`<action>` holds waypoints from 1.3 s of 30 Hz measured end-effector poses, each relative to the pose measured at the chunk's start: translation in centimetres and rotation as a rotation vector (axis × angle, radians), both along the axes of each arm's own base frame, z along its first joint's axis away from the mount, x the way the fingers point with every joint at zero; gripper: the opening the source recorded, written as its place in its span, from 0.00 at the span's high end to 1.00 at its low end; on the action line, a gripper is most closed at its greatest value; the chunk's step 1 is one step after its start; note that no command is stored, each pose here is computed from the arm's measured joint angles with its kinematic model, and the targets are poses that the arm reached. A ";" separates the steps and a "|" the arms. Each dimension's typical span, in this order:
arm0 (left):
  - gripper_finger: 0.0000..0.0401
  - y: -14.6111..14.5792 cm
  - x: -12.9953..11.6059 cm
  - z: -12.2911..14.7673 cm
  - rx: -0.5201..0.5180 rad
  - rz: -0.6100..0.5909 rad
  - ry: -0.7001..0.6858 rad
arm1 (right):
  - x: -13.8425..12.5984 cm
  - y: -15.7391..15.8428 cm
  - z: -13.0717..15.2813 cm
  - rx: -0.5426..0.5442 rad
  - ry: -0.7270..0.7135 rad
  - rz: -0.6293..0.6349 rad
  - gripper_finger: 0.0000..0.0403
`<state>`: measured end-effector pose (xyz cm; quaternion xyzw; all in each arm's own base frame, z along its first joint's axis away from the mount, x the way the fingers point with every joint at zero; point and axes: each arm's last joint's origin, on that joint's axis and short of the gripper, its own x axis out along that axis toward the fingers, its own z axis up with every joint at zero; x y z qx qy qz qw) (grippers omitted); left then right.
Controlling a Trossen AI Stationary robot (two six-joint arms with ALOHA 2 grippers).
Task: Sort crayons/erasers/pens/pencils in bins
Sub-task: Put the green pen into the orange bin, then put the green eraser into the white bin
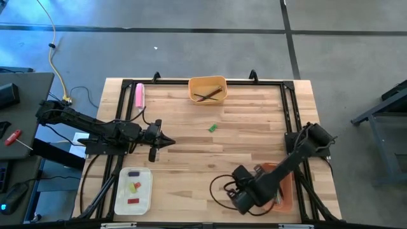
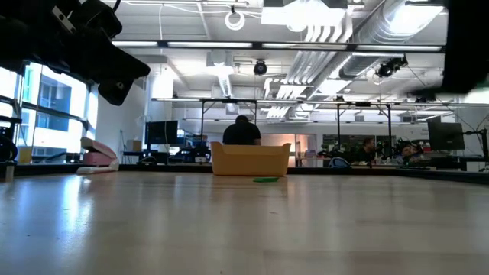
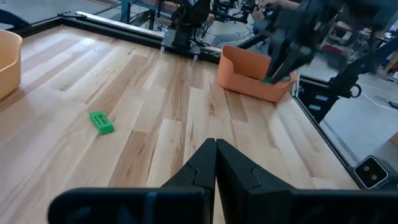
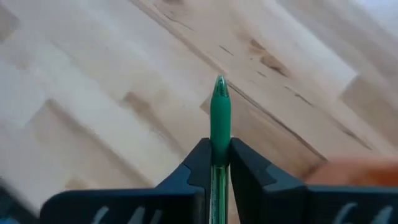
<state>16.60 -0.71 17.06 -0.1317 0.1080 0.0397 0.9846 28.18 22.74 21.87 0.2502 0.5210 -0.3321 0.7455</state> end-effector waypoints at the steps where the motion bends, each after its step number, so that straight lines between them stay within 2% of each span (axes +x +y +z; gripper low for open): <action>1: 1.00 0.0 0.0 0.0 0.000 0.000 0.001 | -0.3 0.2 0.9 -0.006 0.005 0.003 0.94; 4: 1.00 0.0 0.0 -0.1 0.001 0.000 0.016 | -1.7 0.6 2.6 -0.008 0.075 -0.001 0.94; 8: 1.00 0.0 -0.1 -0.3 0.003 0.004 0.027 | -4.4 1.1 3.3 -0.019 0.234 -0.035 0.94; 10: 1.00 0.0 -0.1 -0.2 0.010 0.006 0.027 | -5.5 1.3 2.9 -0.038 0.285 -0.055 0.94; 14: 1.00 0.1 -0.1 -0.2 0.013 0.015 0.026 | -7.4 1.2 0.8 -0.024 0.267 -0.093 0.94; 19: 1.00 0.1 -0.1 -0.2 0.007 0.017 0.026 | -10.0 -0.5 -2.3 0.005 0.310 -0.169 0.94; 25: 1.00 0.1 -0.1 -0.2 -0.005 0.019 0.025 | -10.9 -1.7 -5.5 0.105 0.223 -0.170 0.94; 29: 1.00 0.1 -0.1 -0.3 -0.004 0.020 0.026 | -11.2 -2.1 -6.9 0.131 0.219 -0.170 0.93; 33: 1.00 0.1 0.1 -0.6 -0.012 0.027 0.046 | -11.3 -2.3 -6.9 0.120 0.229 -0.188 0.90; 39: 1.00 0.1 0.3 -1.2 -0.021 0.062 0.083 | -11.1 -2.0 -5.2 0.071 0.279 -0.104 0.77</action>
